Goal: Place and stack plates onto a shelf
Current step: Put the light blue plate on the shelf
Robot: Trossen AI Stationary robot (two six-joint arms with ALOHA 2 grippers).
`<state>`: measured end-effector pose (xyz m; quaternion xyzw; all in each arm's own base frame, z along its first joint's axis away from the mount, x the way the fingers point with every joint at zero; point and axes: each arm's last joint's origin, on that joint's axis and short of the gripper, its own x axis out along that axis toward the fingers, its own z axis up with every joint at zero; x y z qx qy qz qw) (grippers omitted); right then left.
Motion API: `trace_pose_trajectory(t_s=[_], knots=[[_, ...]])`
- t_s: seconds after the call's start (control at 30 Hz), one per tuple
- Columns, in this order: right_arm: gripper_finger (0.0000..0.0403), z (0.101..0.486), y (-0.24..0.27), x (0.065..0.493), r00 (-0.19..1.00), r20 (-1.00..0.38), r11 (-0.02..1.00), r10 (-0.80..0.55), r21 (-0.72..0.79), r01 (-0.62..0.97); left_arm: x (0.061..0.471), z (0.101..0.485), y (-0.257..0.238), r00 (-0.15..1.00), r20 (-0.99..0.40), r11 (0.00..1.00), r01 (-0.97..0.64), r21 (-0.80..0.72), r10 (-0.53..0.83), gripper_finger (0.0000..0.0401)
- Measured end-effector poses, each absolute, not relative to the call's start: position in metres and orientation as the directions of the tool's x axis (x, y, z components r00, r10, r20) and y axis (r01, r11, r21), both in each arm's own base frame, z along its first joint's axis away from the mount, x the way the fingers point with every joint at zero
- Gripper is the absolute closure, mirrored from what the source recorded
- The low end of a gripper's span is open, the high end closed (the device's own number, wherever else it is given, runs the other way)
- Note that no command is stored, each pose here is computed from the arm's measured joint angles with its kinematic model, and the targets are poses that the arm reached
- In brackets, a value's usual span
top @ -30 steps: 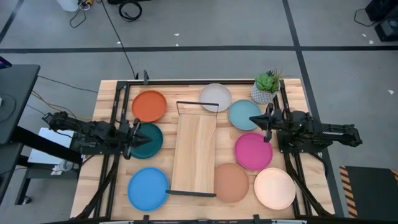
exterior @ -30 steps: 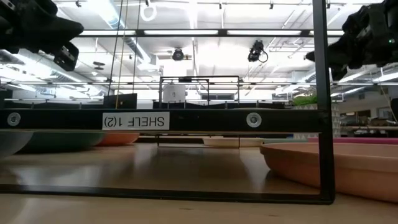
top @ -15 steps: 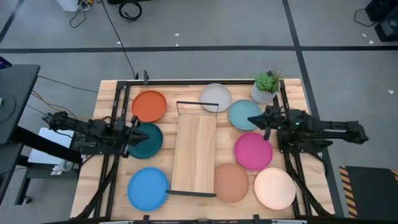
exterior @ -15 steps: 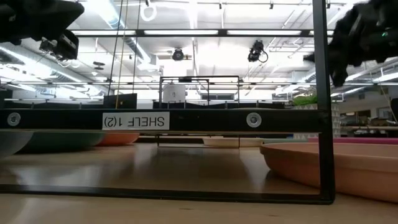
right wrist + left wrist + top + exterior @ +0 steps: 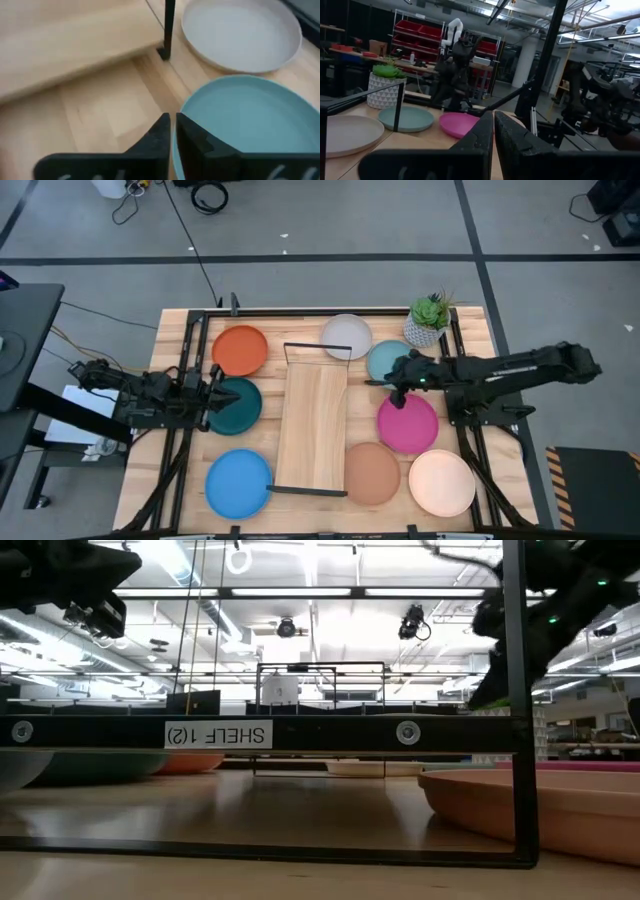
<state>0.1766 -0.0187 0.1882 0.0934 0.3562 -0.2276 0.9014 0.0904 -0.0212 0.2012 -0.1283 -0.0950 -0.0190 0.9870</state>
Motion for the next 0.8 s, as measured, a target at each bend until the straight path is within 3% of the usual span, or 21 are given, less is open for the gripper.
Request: trace_pose_trajectory(t_s=[0.33, 0.57, 0.8], knots=[[0.0259, 0.17, -0.024, 0.221, 0.446, -0.828, 0.876, -0.338, -0.104, 0.471, 0.091, 0.201, -0.021, 0.983, 0.185, 0.968, 0.042, -0.246, 0.004, 0.0378], [0.026, 0.154, -0.038, 0.229, 0.351, -0.881, 0.867, -0.316, -0.118, 0.484, 0.091, 0.198, -0.02, 0.987, 0.159, 0.974, 0.007, -0.224, 0.029, 0.0369], [0.0273, 0.142, -0.042, 0.231, 0.294, -0.904, 0.873, -0.31, -0.148, 0.465, 0.091, 0.195, -0.017, 0.982, 0.128, 0.968, -0.106, -0.227, 0.138, 0.0305]])
